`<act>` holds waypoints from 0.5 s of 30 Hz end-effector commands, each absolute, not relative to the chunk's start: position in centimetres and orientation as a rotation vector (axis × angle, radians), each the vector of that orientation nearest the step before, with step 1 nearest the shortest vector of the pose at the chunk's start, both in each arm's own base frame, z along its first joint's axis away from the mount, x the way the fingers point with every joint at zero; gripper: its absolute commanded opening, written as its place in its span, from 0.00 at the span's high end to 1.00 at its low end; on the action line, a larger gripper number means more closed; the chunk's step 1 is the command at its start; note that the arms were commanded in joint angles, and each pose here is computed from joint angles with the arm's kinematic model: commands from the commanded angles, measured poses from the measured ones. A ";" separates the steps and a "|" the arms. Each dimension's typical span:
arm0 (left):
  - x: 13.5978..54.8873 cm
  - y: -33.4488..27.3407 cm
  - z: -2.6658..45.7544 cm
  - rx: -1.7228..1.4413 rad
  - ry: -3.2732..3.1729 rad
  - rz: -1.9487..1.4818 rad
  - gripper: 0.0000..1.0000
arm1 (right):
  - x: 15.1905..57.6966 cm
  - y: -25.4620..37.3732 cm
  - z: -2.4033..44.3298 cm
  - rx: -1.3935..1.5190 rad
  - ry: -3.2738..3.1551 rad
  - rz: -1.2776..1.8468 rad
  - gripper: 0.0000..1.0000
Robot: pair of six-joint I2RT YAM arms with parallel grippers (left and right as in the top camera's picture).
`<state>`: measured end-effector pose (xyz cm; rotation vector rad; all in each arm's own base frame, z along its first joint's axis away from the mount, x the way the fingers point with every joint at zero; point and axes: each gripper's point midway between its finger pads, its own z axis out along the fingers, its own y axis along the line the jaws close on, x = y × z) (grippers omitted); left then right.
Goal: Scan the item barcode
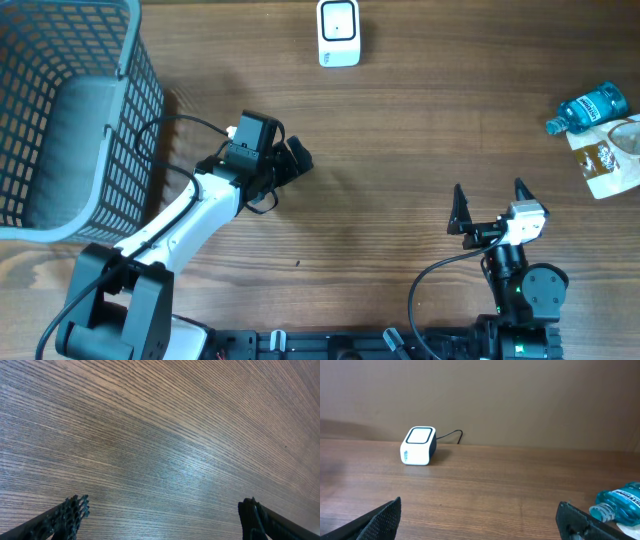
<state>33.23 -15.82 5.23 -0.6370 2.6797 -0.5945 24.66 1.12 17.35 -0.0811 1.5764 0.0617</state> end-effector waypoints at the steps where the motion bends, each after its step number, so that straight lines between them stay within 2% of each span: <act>1: 33.4 -15.5 5.6 -0.615 2.665 -0.585 0.00 | 24.6 1.1 17.7 -0.088 1.559 0.050 0.00; 13: 32.8 -14.9 5.1 -0.636 2.691 -0.551 0.00 | 24.6 1.1 17.7 -0.088 1.559 0.050 0.00; 15: 32.3 -14.8 4.7 -0.563 2.716 -0.517 0.00 | 24.6 1.1 17.7 -0.088 1.559 0.050 0.00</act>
